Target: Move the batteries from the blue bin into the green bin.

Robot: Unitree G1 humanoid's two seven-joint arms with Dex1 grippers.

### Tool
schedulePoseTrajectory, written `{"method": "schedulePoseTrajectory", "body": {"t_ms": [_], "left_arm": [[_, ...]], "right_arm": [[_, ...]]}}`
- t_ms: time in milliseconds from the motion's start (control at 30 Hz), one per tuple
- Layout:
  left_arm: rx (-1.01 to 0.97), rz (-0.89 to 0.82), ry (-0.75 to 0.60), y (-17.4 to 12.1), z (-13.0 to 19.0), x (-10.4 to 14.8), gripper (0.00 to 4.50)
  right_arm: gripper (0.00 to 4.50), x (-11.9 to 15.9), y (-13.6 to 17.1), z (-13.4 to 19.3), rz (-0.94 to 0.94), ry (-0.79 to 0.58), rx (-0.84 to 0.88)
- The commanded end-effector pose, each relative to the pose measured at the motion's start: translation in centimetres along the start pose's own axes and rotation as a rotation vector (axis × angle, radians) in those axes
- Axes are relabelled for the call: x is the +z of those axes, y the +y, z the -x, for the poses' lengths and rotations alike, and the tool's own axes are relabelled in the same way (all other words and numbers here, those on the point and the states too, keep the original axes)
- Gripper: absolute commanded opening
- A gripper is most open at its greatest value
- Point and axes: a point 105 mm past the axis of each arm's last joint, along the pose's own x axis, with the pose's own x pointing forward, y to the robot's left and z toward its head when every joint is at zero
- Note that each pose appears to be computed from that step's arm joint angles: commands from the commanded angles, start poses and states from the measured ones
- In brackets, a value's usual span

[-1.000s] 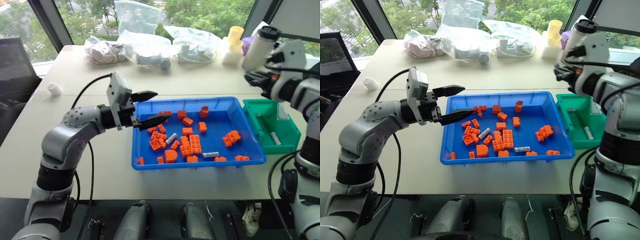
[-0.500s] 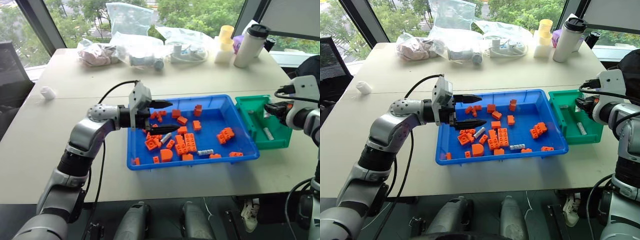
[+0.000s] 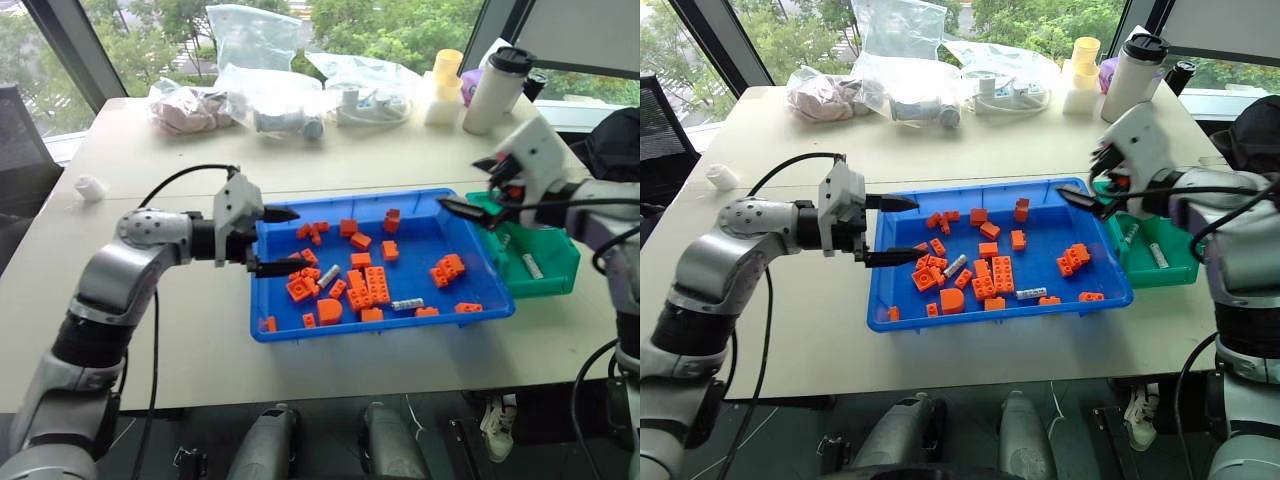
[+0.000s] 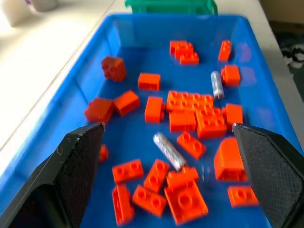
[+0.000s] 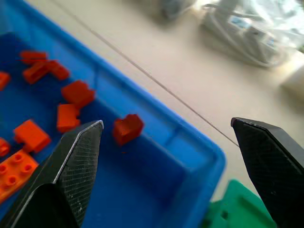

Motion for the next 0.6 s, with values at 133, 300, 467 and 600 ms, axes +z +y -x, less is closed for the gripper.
{"method": "schedulePoseTrajectory", "body": {"t_ms": [133, 300, 467, 600], "left_arm": [[-0.012, -0.051, 0.059, -1.7, 2.2, 0.9, 4.5], [-0.002, -0.025, 0.104, -3.0, 2.8, 0.1, 4.5], [0.041, 0.005, 0.101, -3.6, 2.9, -0.1, 4.5], [0.053, 0.021, 0.11, -3.7, 2.9, -0.5, 4.5]], "right_arm": [[4.46, 2.1, 4.7, -3.7, 0.101, -0.09, 0.364], [4.46, 2.2, 5.9, -6.8, 0.136, -0.09, 0.48], [4.46, 1.7, 6.3, -9.3, 0.17, -0.035, 0.533], [4.46, 1.2, 7.0, -10.3, 0.198, 0.008, 0.576]]}}
